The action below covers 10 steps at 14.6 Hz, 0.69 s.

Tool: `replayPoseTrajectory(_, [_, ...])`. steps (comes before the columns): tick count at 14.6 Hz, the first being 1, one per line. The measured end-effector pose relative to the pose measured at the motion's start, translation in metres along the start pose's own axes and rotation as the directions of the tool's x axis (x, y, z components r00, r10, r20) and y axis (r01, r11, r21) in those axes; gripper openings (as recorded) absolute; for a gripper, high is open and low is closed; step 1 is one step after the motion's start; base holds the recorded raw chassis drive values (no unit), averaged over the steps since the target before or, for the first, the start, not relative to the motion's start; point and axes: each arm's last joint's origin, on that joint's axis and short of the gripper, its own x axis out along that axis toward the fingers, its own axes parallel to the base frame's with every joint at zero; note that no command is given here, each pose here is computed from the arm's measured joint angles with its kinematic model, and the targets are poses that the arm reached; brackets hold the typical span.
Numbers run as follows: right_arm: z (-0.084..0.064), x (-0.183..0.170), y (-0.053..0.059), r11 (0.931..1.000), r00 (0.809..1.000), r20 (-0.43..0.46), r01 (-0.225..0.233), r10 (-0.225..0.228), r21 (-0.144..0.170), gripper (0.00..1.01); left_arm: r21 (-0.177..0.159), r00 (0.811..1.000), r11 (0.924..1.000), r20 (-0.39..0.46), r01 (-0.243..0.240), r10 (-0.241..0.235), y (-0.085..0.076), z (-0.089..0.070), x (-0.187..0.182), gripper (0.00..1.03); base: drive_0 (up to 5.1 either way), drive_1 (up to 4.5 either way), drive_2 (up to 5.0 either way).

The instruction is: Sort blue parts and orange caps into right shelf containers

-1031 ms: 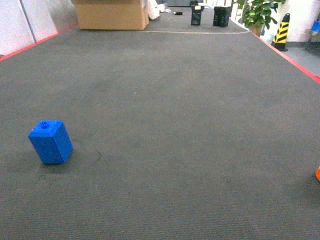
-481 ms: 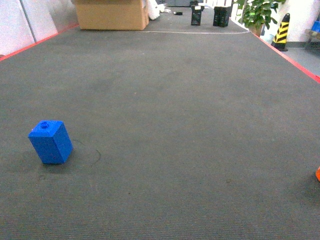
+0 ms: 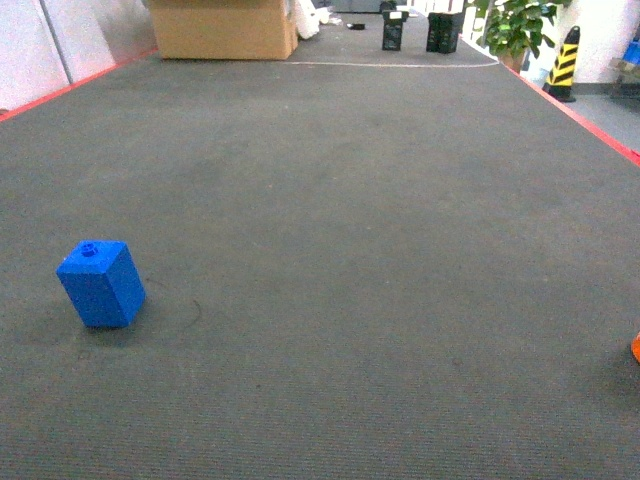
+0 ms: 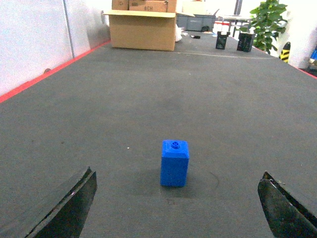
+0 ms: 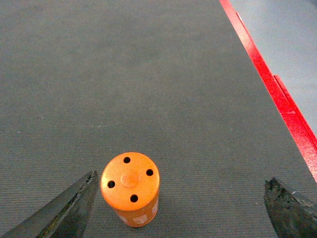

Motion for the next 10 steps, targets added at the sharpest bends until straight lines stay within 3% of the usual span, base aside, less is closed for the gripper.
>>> replayPoseTrajectory(6, [0.001, 0.021, 0.007, 0.9996, 0.999, -0.04, -0.018, 0.018, -0.02, 0.98, 0.0, 1.0, 1.0, 0.0, 0.0, 0.0, 0.0, 0.0, 0.0, 0.98, 0.0, 0.0, 0.0])
replayPoseTrajectory(7, [0.0, 0.031, 0.012, 0.9992, 0.999, -0.051, -0.016, 0.014, -0.037, 0.98, 0.0, 1.0, 1.0, 0.0, 0.0, 0.0, 0.0, 0.0, 0.0, 0.98, 0.0, 0.0, 0.0])
replayPoseTrajectory(9, [-0.01, 0.051, 0.022, 0.9977, 0.994, -0.106, -0.026, 0.019, -0.063, 0.98, 0.0, 1.0, 1.0, 0.0, 0.0, 0.0, 0.0, 0.0, 0.0, 0.98, 0.0, 0.0, 0.0])
replayPoseTrajectory(10, [-0.019, 0.058, 0.026, 0.9967, 0.991, -0.134, -0.023, 0.012, -0.078, 0.88, 0.0, 1.0, 1.0, 0.0, 0.0, 0.0, 0.0, 0.0, 0.0, 0.98, 0.0, 0.0, 0.0])
